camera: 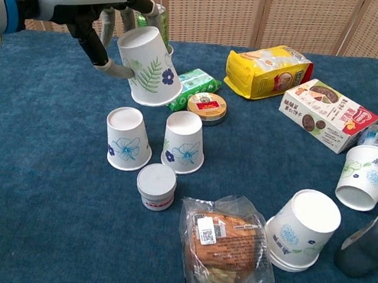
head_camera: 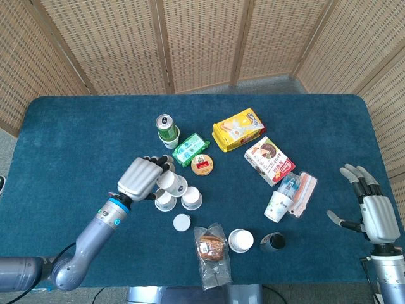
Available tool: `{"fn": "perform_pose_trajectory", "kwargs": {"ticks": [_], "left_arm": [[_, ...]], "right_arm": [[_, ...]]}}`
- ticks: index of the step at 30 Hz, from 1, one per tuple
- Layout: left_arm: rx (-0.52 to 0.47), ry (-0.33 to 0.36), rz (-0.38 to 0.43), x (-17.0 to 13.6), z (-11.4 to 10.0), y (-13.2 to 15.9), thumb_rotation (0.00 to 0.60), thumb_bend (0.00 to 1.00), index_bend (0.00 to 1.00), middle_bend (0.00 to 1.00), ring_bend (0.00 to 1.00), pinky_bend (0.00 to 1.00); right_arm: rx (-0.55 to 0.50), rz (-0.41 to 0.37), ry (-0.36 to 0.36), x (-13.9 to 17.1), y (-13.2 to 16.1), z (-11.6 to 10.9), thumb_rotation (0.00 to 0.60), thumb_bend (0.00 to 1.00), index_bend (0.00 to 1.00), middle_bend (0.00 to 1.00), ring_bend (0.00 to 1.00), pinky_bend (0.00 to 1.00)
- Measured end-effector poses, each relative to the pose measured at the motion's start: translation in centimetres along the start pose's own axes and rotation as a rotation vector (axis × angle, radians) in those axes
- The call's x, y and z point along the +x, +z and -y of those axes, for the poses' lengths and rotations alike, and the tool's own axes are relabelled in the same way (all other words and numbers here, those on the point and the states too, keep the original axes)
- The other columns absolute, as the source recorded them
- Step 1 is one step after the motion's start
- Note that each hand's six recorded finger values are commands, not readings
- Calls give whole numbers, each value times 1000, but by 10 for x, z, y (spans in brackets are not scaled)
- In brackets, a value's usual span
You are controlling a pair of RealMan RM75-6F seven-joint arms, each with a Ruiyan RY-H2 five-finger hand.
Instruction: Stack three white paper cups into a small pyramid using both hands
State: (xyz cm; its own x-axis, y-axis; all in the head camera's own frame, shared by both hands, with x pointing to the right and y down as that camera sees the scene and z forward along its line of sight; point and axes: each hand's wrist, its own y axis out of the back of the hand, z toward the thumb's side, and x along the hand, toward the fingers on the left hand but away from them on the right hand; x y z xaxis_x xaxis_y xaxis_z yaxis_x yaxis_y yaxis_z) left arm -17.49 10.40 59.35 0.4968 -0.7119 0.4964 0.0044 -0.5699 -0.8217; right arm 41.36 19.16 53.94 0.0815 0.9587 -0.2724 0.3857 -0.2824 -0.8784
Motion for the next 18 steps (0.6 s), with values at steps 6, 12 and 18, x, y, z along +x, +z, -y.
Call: {"fn": "perform_pose_trajectory", "kwargs": {"ticks": [6, 12, 18], "left_arm": [[15, -32, 1, 3, 8, 15, 600, 339, 367, 260, 370, 474], [25, -44, -12, 4, 11, 19, 600, 339, 365, 260, 370, 443], [34, -59, -22, 7, 18, 21, 600, 339, 358, 250, 359, 419]], "right_arm": [[-4, 2, -2, 0, -1, -1, 600, 198, 131, 108, 36, 134], [-4, 1, -2, 0, 0, -1, 600, 200, 131, 108, 36, 135], [-7, 1, -3, 0, 0, -2, 600, 200, 131, 107, 36, 134]]}}
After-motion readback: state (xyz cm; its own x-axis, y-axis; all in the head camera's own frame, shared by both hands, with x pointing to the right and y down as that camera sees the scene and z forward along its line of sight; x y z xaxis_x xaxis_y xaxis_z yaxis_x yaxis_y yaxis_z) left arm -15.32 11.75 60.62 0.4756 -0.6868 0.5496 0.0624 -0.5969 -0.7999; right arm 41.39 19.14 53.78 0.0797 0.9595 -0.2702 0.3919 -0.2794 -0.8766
